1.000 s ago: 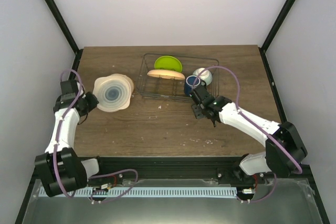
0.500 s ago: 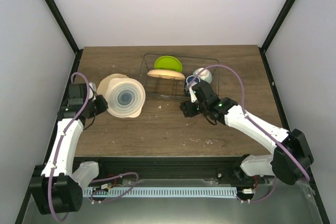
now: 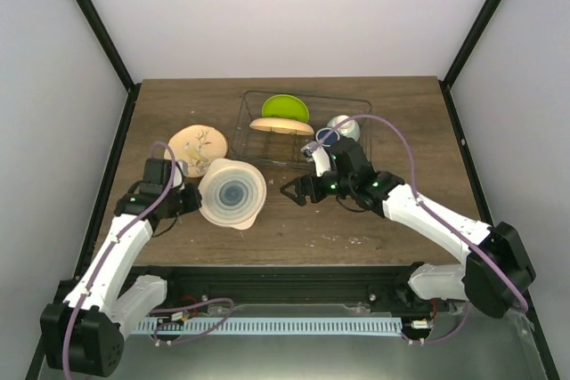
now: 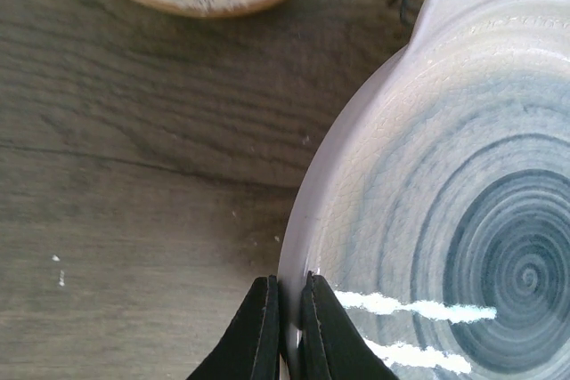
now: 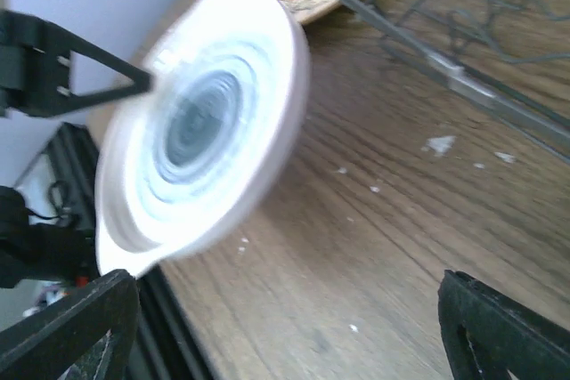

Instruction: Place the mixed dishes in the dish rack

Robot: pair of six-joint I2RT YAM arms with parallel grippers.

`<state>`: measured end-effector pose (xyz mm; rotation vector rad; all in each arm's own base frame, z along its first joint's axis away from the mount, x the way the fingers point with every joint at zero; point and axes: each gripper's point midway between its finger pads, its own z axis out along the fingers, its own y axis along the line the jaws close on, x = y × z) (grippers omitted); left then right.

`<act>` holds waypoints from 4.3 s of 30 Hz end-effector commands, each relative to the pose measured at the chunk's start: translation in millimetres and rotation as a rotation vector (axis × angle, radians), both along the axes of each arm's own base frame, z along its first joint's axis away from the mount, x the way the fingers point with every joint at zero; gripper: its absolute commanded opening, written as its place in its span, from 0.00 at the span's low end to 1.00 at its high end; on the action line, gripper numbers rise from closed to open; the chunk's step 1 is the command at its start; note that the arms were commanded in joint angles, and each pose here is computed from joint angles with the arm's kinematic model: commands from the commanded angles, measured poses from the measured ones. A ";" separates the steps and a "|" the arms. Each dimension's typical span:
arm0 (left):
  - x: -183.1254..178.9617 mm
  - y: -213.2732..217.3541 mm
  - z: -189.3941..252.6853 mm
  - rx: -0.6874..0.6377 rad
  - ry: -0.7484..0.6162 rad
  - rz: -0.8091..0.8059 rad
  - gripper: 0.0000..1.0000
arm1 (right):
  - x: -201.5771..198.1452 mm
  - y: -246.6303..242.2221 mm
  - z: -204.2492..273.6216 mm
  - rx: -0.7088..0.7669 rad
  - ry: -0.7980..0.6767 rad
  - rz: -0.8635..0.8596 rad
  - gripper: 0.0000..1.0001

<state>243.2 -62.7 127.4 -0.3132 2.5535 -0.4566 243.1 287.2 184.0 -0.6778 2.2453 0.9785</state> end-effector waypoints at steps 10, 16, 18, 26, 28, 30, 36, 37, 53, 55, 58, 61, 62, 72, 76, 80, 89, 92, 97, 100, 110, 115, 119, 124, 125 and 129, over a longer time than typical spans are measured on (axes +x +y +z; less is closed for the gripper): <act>10.7 -29.2 34.4 -0.098 -0.172 -0.044 0.00 | -14.6 36.6 -10.4 0.188 0.167 0.122 0.93; 7.9 -34.2 34.2 -0.130 -0.175 -0.056 0.00 | -9.8 43.1 -22.7 0.196 0.203 0.113 0.92; 8.6 -35.9 35.4 -0.139 -0.181 -0.060 0.00 | -7.6 47.8 -21.7 0.209 0.205 0.120 0.92; 7.8 -35.8 33.7 -0.135 -0.179 -0.060 0.00 | -2.2 69.1 -16.0 0.243 0.203 0.158 0.91; 7.5 -35.9 33.4 -0.137 -0.180 -0.060 0.00 | -1.5 73.9 -14.0 0.248 0.201 0.166 0.90; 6.8 -36.2 32.2 -0.136 -0.179 -0.061 0.00 | -0.6 78.1 -12.7 0.254 0.201 0.173 0.87; 6.2 -37.4 27.7 -0.141 -0.176 -0.061 0.00 | 0.4 93.9 -8.4 0.268 0.205 0.200 0.75; 6.1 -37.5 26.7 -0.139 -0.175 -0.061 0.00 | 0.4 96.3 -7.8 0.269 0.205 0.205 0.74; 9.1 -37.8 29.2 -0.146 -0.195 -0.050 0.00 | -1.9 111.6 -26.8 0.233 0.243 0.213 0.55; 8.9 -37.4 28.7 -0.144 -0.193 -0.049 0.00 | -1.1 113.1 -26.2 0.231 0.238 0.211 0.50; 8.4 -38.7 28.4 -0.148 -0.194 -0.054 0.00 | 1.0 114.3 -25.6 0.231 0.233 0.206 0.40; 8.6 -39.9 28.7 -0.153 -0.196 -0.058 0.00 | 2.4 115.2 -25.7 0.225 0.227 0.203 0.31; 8.5 -40.4 28.5 -0.155 -0.197 -0.061 0.00 | 2.7 115.0 -26.4 0.220 0.227 0.201 0.29; 7.4 -45.0 24.4 -0.173 -0.185 -0.079 0.07 | 8.3 115.0 -19.7 0.201 0.179 0.190 0.17; 5.2 -44.9 18.4 -0.170 -0.173 -0.083 0.23 | 12.4 113.3 -14.1 0.171 0.147 0.183 0.14; 2.4 -44.0 9.8 -0.166 -0.161 -0.080 0.40 | 18.4 108.5 -7.5 0.123 0.104 0.163 0.13; 1.6 -36.6 2.0 -0.129 -0.153 -0.054 0.59 | 27.3 98.5 8.3 -0.008 0.009 0.170 0.09; 3.6 -35.1 5.9 -0.139 -0.169 -0.030 0.69 | 28.5 93.2 25.3 -0.050 -0.064 0.196 0.09; 10.3 -32.8 8.8 -0.135 -0.188 -0.007 0.94 | 46.3 69.6 54.3 -0.204 -0.229 0.148 0.09; 16.1 -32.8 5.6 -0.122 -0.175 -0.007 0.99 | 59.4 55.4 70.7 -0.293 -0.315 0.102 0.09; 30.1 -42.9 6.0 -0.139 -0.179 -0.046 1.00 | 73.8 23.1 145.7 -0.417 -0.635 0.026 0.09; 30.8 -44.4 1.3 -0.139 -0.175 -0.056 1.00 | 74.0 11.0 165.8 -0.484 -0.789 -0.016 0.09; 30.6 -46.1 -4.1 -0.147 -0.165 -0.063 1.00 | 69.1 14.4 162.3 -0.600 -0.960 -0.002 0.09; 30.4 -47.0 -8.4 -0.147 -0.159 -0.068 1.00 | 73.3 9.8 157.7 -0.732 -1.093 -0.026 0.09; 30.4 -47.0 -8.5 -0.148 -0.160 -0.068 1.00 | 73.6 7.5 156.8 -0.763 -1.116 -0.031 0.09; 30.8 -46.7 -10.6 -0.147 -0.160 -0.067 1.00 | 73.1 0.0 166.6 -0.827 -1.217 -0.091 0.09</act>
